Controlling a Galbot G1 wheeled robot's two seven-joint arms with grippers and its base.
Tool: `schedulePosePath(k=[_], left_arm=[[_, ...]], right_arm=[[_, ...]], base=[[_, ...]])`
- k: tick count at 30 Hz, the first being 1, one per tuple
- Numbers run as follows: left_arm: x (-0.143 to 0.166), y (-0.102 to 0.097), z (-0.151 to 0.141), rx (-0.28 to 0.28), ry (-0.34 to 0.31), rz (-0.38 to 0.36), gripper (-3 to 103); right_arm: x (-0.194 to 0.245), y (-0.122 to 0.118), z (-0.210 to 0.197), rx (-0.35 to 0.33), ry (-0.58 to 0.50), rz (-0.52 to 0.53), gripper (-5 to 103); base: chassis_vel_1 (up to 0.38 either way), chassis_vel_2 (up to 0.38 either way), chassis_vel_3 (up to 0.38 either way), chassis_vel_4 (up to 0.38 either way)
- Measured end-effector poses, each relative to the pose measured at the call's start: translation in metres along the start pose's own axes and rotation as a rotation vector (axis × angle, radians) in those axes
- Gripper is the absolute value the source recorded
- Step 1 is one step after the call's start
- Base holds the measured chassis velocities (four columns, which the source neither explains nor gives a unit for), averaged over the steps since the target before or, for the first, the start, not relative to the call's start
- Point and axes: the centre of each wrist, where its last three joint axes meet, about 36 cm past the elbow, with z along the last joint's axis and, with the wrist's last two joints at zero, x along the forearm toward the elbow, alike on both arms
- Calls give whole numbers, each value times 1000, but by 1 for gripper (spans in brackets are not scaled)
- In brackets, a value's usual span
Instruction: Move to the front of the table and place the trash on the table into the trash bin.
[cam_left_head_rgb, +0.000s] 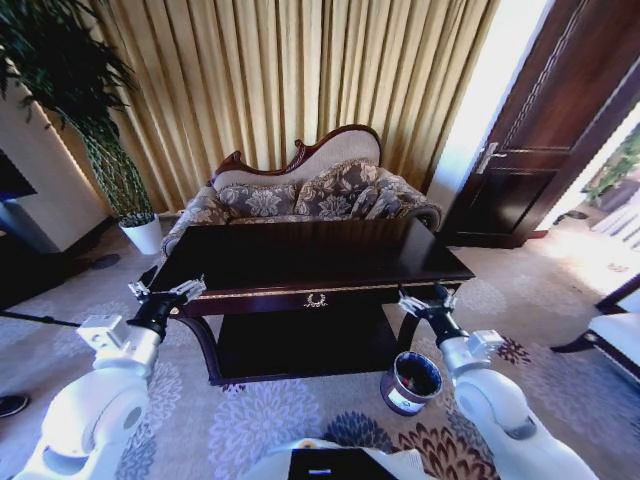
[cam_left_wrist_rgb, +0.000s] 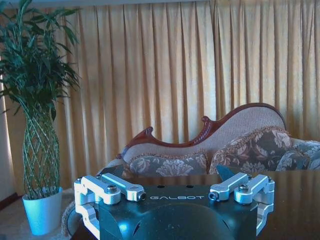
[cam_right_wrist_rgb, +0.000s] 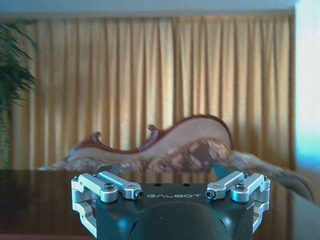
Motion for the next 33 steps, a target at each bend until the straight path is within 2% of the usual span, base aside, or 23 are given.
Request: schedulePosePath(k=[6, 16, 33], left_arm=[[1, 2, 0, -1, 1, -6, 100], [1, 3, -1, -9, -1, -4, 100], [3, 2, 2, -6, 11, -6, 100]], right_arm=[[9, 11, -19, 6, 4, -31, 100], [15, 14, -23, 0, 9, -22, 100], [24, 14, -26, -2, -1, 7, 100]], base=[[0, 0, 0, 0], [32, -23, -33, 30], [174, -180, -174, 181]])
